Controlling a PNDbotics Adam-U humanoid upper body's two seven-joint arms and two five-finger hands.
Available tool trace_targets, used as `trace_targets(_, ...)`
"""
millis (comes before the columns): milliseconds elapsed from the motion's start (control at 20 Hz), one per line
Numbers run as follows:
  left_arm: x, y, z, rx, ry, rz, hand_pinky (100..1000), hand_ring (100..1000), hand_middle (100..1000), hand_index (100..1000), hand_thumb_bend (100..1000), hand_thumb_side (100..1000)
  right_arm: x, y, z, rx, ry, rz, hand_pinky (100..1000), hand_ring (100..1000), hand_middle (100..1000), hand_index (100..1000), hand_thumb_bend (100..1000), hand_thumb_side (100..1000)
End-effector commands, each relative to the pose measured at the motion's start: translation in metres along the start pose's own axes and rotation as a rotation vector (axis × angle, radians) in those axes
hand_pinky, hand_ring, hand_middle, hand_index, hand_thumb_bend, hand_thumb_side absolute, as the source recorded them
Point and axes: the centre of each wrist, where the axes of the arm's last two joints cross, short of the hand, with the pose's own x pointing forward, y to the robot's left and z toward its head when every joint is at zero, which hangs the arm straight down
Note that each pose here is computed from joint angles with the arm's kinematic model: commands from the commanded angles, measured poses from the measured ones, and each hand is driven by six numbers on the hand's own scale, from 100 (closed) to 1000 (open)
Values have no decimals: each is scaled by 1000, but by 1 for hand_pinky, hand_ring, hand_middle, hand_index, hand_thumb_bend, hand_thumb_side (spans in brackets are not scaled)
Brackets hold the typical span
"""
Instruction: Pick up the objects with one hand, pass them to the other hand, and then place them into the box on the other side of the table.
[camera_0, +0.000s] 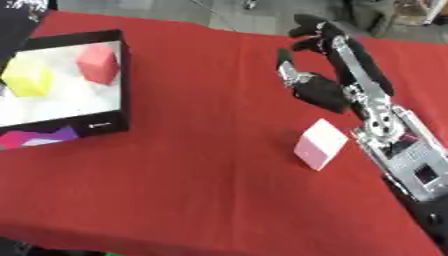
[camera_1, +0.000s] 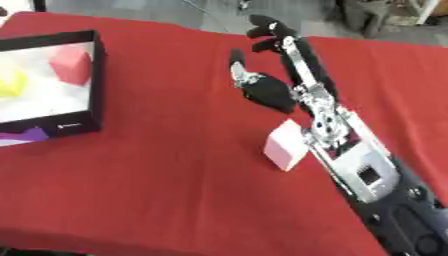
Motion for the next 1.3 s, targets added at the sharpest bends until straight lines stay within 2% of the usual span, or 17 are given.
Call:
trace_targets(50,12,1,10,60,-53,112,794,558,739,732,143,754,0,-21,0,39,32,87,927,806,800,918,188,320)
trace_targets(250,10,-2,25,72,-28,183,795,556,738,730,139,768,3,-34,6,135,14,154,933,833,817,924,259,269)
trace_targets(450,9,-2,28,69,-13,205,795,555,736,729,136,771,-4,-49,7,221,-8,267,939,857,830,924,313,209)
trace_targets(600,11,-3,30,70,-17,223,794,553,734,727,137,772,-7,-68,8,276,-26,360,944,877,843,929,338,168)
trace_targets(800,13,-4,32,69,-24,239,794,552,732,724,132,772,-10,-87,8,359,-43,444,948,894,850,936,348,138)
trace_targets(1300,17,-3,35,75,-31,250,794,552,729,720,124,770,-19,-117,22,587,-41,672,949,932,869,928,475,100)
